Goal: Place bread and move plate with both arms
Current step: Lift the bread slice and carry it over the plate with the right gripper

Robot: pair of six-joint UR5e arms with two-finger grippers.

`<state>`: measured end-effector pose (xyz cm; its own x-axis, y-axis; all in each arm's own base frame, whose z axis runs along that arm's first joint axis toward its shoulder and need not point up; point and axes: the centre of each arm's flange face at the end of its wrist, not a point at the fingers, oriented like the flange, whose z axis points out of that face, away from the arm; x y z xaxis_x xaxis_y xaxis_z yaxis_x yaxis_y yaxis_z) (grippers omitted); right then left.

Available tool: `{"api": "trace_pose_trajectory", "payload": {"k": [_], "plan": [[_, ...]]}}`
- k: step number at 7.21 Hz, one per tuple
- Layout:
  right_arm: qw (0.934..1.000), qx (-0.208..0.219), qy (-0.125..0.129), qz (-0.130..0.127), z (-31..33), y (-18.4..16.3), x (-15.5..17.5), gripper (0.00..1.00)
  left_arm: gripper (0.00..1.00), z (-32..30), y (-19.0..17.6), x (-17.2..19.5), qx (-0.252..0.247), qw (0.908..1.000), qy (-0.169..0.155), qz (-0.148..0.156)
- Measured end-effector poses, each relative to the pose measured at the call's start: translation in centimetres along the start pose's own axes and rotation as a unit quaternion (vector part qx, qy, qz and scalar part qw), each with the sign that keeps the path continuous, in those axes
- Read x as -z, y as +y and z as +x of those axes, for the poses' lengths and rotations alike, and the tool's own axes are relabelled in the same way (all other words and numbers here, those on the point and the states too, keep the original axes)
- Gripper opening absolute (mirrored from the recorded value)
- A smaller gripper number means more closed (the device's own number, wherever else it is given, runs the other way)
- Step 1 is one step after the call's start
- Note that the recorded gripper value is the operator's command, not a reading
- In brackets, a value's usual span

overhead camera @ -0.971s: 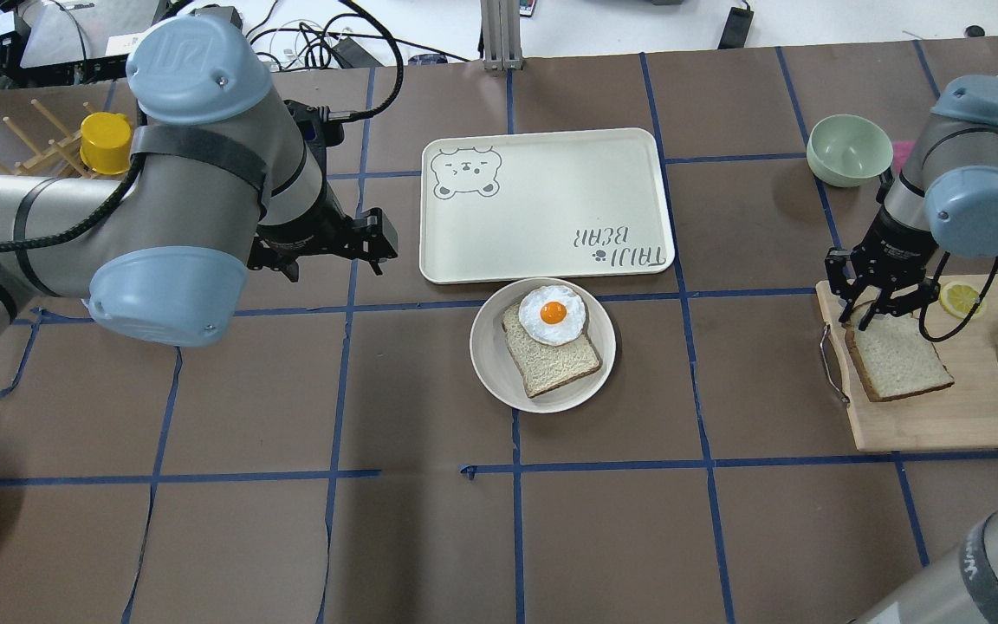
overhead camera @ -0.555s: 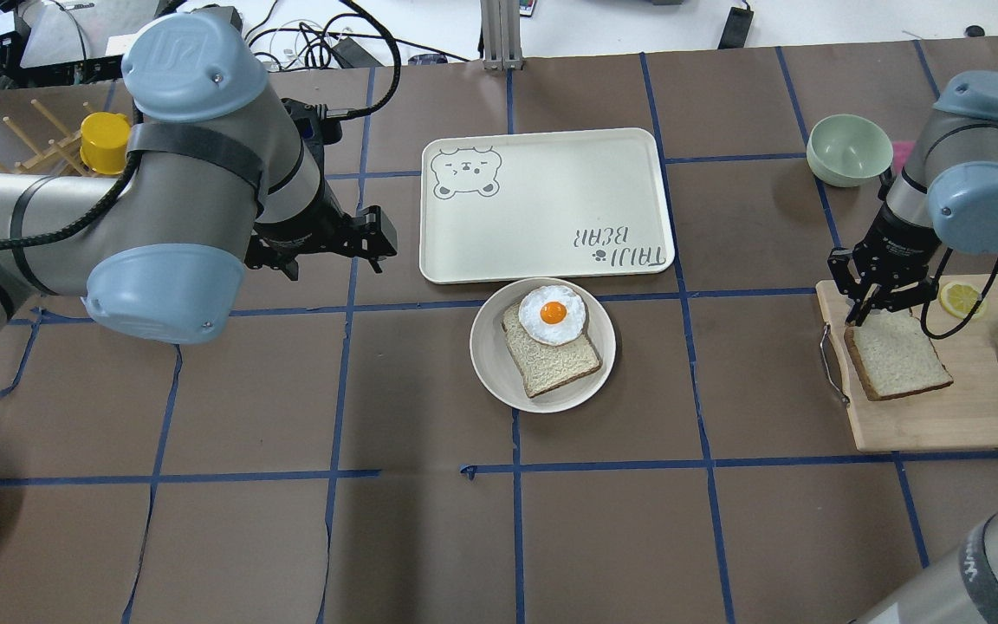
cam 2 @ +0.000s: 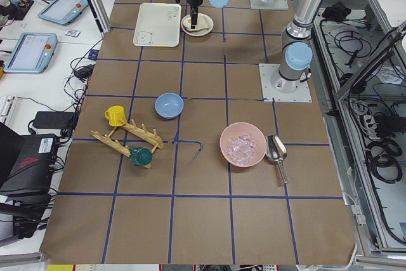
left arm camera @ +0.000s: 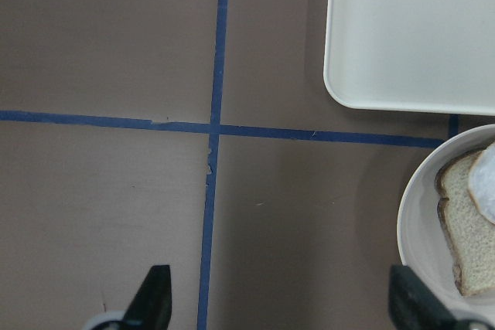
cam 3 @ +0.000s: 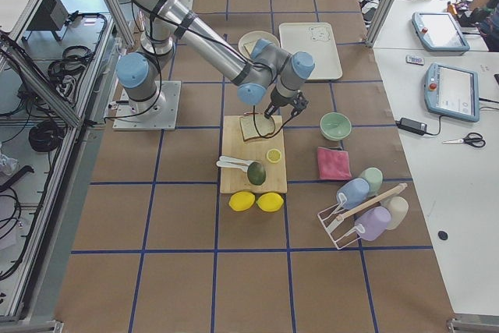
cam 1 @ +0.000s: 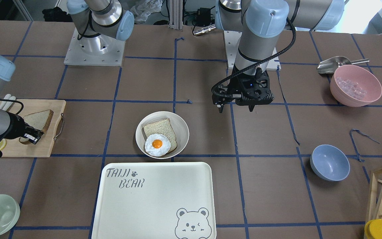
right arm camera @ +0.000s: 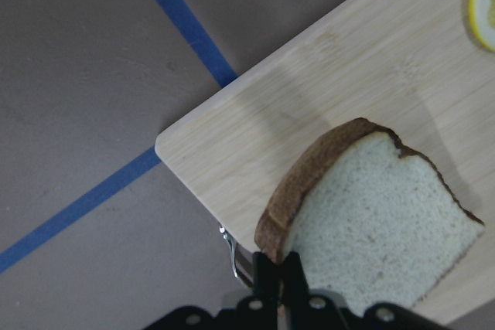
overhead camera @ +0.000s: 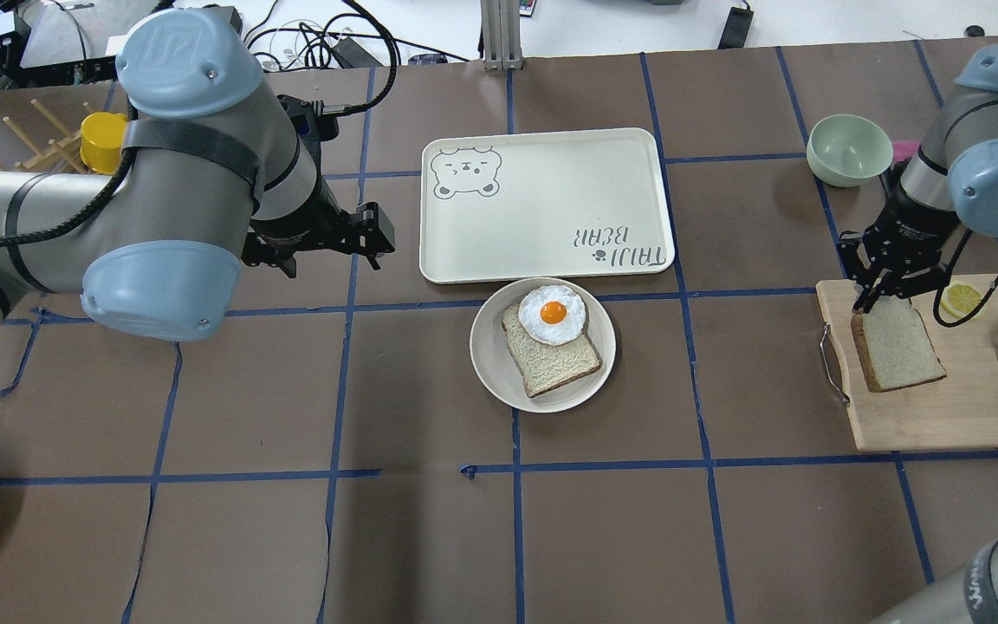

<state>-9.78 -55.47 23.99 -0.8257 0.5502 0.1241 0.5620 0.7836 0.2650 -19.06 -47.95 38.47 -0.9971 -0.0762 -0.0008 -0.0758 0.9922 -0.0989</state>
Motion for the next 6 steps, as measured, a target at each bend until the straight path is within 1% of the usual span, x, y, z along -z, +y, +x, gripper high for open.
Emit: {"api": "trace_pose_trajectory", "payload": {"k": [1,3,4,5,6], "plan": [[1.0000,-0.002,-0.001,-0.005,0.1,0.5,3.2,0.00,1.00,0.0,-0.1,0.1,0.000,1.0000,0.000,0.001],[0.9994,-0.024,-0.016,-0.018,-1.2,2.1,9.8,0.00,1.00,0.0,-0.3,0.6,0.000,1.0000,0.000,0.006],[0.9989,-0.039,-0.020,-0.016,-3.9,3.5,12.1,0.00,1.00,0.0,-0.4,0.7,0.000,1.0000,-0.002,0.008],[0.9981,-0.056,-0.024,-0.010,-8.2,5.8,13.2,0.00,1.00,-0.1,-0.4,0.8,-0.001,0.9999,-0.003,0.009],[0.9968,-0.072,-0.034,-0.006,-12.7,8.3,13.5,0.00,1.00,-0.1,-0.5,0.9,-0.002,0.9999,-0.004,0.010]]}}
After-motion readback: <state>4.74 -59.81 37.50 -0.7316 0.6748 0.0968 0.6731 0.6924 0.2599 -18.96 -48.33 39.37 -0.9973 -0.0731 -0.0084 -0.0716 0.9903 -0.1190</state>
